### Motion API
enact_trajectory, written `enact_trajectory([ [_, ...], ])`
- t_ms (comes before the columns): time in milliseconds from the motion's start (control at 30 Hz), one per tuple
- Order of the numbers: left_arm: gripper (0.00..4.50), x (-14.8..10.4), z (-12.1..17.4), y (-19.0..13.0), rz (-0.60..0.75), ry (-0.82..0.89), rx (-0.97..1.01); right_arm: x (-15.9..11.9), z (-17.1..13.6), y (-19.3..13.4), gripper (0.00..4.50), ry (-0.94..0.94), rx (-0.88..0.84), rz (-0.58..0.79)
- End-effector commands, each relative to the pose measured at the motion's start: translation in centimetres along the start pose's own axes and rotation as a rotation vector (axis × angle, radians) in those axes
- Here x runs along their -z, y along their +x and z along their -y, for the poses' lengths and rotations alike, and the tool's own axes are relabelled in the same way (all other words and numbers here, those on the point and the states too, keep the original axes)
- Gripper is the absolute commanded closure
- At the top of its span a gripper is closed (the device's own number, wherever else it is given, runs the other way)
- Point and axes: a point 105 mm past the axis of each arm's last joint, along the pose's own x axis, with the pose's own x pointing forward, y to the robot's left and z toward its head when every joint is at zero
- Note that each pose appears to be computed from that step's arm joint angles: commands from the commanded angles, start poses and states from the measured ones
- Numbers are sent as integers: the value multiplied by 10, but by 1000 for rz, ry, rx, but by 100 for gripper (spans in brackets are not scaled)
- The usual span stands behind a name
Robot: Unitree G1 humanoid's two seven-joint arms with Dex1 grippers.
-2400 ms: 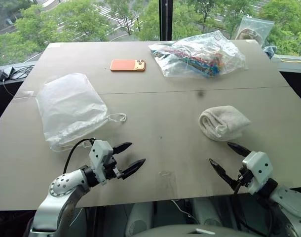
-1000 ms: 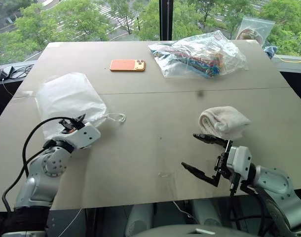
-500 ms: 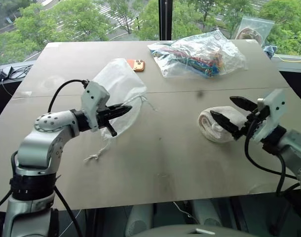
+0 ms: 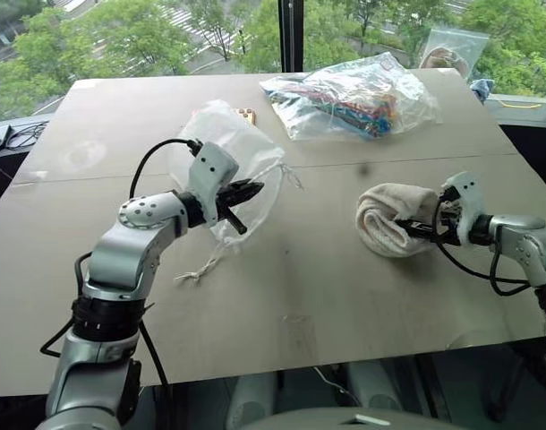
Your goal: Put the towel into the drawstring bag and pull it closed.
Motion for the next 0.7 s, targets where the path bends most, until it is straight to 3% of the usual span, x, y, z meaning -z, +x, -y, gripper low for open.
enact_trajectory([
  [33, 448, -7, -7, -7, 26, 40, -60, 7, -6, 2, 0, -69, -43, -15],
  [233, 448, -2, 0, -9, 22, 27, -72, 4, -15, -18, 0, -142, -53, 65],
  [333, 450, -2, 4, -7, 23, 29, -54, 6, -16, -24, 74, -175, -19, 87],
  [600, 450, -7, 6, 7, 34, 48, 0, 26, -33, -26, 438, -348, 24, 20],
  [700, 450, -8, 5, 9, 37, 50, 5, 30, -35, -29, 438, -314, 27, 23],
])
